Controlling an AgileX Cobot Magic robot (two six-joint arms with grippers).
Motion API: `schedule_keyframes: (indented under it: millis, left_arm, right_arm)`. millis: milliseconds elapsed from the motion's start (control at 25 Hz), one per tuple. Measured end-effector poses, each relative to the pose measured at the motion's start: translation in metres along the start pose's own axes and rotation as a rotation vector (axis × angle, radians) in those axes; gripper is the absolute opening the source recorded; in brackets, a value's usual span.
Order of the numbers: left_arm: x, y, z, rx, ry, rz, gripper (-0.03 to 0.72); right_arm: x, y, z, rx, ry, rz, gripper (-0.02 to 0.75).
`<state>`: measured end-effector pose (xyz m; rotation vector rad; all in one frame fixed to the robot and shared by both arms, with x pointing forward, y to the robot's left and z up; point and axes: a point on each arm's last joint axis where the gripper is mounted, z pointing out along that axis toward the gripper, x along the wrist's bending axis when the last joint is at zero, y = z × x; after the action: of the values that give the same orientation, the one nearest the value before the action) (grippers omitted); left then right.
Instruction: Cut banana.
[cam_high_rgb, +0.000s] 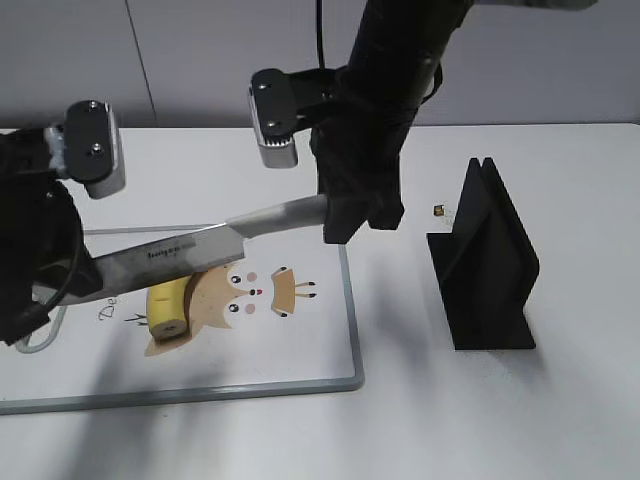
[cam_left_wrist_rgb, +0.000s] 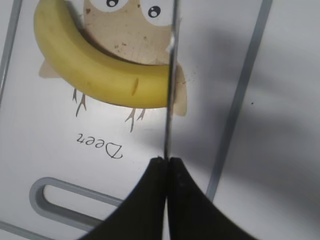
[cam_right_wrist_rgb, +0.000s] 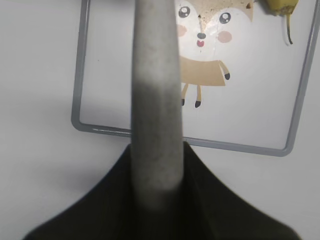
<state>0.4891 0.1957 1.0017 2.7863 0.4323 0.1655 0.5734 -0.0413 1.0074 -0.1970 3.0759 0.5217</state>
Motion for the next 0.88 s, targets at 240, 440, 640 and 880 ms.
schedule_keyframes:
  millis: [240, 440, 640, 880]
  left_arm:
    - [0.000, -0.006, 0.014, 0.016, 0.026, -0.022, -0.008]
    - [0.005, -0.008, 0.032, 0.046, -0.003, -0.037, -0.008]
    - [0.009, -0.010, 0.043, 0.063, -0.007, -0.039, -0.008]
    - [0.011, -0.012, 0.052, 0.076, -0.014, -0.046, -0.008]
  right_arm:
    - [-0.010, -0.004, 0.025, 0.010, -0.011, 0.004, 0.166]
    - [-0.013, -0.007, 0.036, 0.020, -0.011, 0.007, 0.168]
    - [-0.017, -0.011, 0.054, 0.030, -0.002, 0.016, 0.172]
    - [-0.020, -0.012, 0.061, 0.029, -0.015, 0.017, 0.174]
